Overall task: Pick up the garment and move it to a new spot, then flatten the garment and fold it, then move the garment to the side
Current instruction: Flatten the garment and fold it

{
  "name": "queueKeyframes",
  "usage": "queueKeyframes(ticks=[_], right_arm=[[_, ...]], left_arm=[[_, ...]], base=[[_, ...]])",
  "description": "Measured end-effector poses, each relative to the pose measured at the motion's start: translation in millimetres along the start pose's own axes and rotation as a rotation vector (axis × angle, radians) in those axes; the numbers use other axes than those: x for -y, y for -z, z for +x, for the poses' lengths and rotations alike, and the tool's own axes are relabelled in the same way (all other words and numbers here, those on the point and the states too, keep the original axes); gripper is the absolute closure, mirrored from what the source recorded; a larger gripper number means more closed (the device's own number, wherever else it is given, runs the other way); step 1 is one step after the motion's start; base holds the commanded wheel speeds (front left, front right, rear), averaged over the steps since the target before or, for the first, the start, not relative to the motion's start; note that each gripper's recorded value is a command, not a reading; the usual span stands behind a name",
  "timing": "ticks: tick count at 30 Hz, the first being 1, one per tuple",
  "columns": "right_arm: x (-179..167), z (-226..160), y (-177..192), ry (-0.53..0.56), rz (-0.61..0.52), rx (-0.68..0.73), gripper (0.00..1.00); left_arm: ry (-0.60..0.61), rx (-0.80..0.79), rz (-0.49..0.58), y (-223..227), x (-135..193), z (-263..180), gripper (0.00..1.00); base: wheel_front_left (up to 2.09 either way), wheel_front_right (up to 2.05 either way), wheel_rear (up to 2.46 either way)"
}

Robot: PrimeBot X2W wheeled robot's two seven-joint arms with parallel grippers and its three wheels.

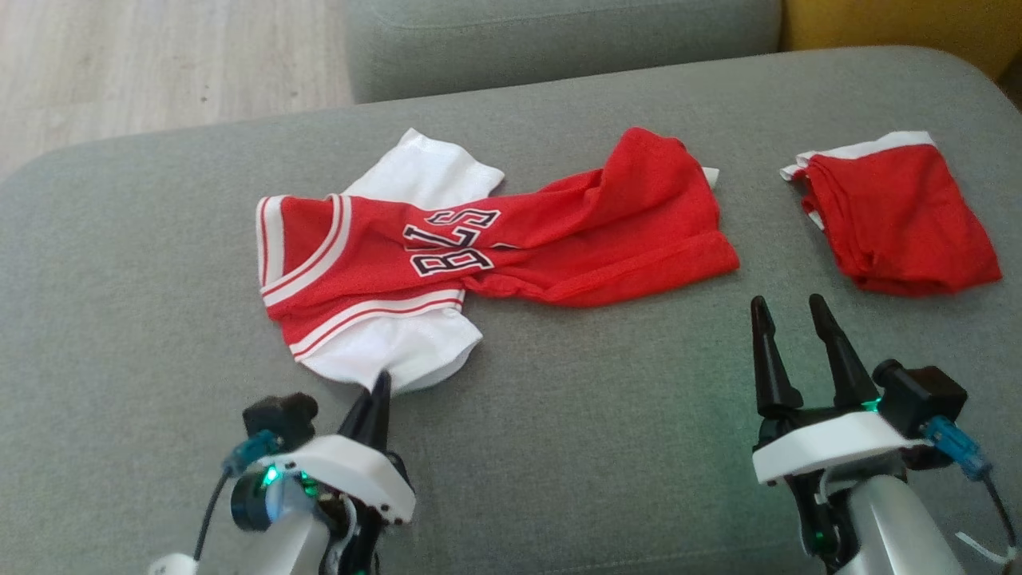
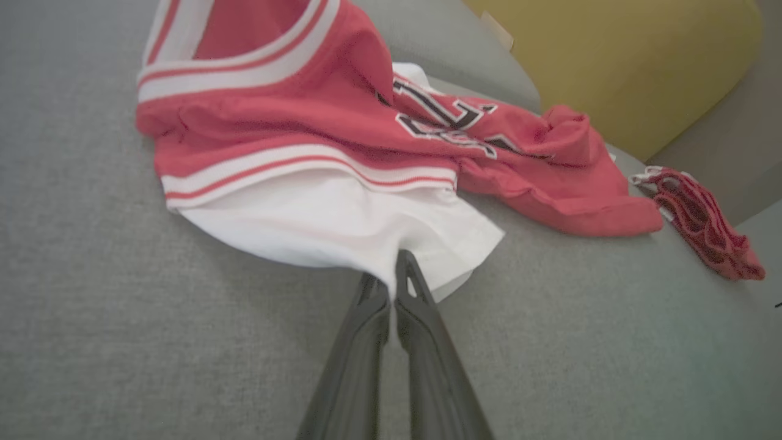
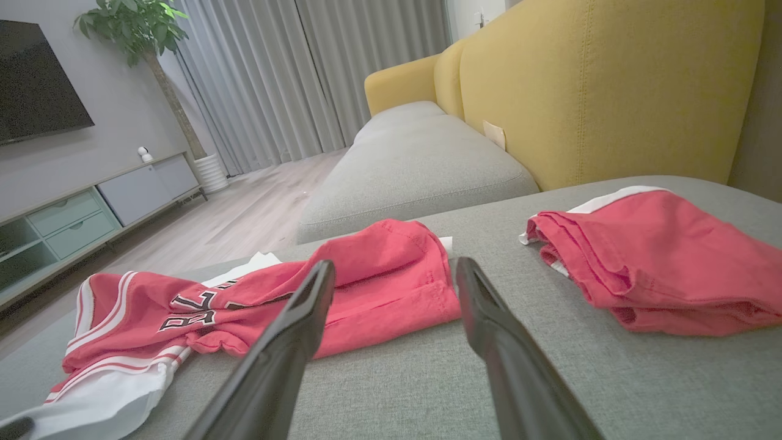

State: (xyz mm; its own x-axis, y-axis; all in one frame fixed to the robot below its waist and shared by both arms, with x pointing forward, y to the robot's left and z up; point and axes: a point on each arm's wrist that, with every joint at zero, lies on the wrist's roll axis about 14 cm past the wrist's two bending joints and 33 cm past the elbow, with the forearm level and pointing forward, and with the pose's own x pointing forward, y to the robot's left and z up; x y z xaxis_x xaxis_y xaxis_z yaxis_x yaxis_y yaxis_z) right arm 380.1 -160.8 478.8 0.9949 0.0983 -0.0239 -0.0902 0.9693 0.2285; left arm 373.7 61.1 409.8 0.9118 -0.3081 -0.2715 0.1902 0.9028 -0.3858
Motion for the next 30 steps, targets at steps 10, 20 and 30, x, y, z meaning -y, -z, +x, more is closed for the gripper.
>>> queueKeyframes(ticks=[10,20,30], right_arm=[[0,6,6,-0.003,-0.012,-0.028,0.00],[17,12,38,0.054,0.007,-0.156,0.00],[30,39,56,0.105,0.055,-0.245,0.00]], left_arm=[[-0.025,0.240,-0.010,-65,-12,-16,1.00],[-0.057,0.342,0.007,-92,-27,-33,1.00],[-0.059,0.279,-0.015,-70,-28,-30,1.00]], base=[[0.00,0.00,0.00],[0.00,0.00,0.00],[0.00,0.00,0.00]])
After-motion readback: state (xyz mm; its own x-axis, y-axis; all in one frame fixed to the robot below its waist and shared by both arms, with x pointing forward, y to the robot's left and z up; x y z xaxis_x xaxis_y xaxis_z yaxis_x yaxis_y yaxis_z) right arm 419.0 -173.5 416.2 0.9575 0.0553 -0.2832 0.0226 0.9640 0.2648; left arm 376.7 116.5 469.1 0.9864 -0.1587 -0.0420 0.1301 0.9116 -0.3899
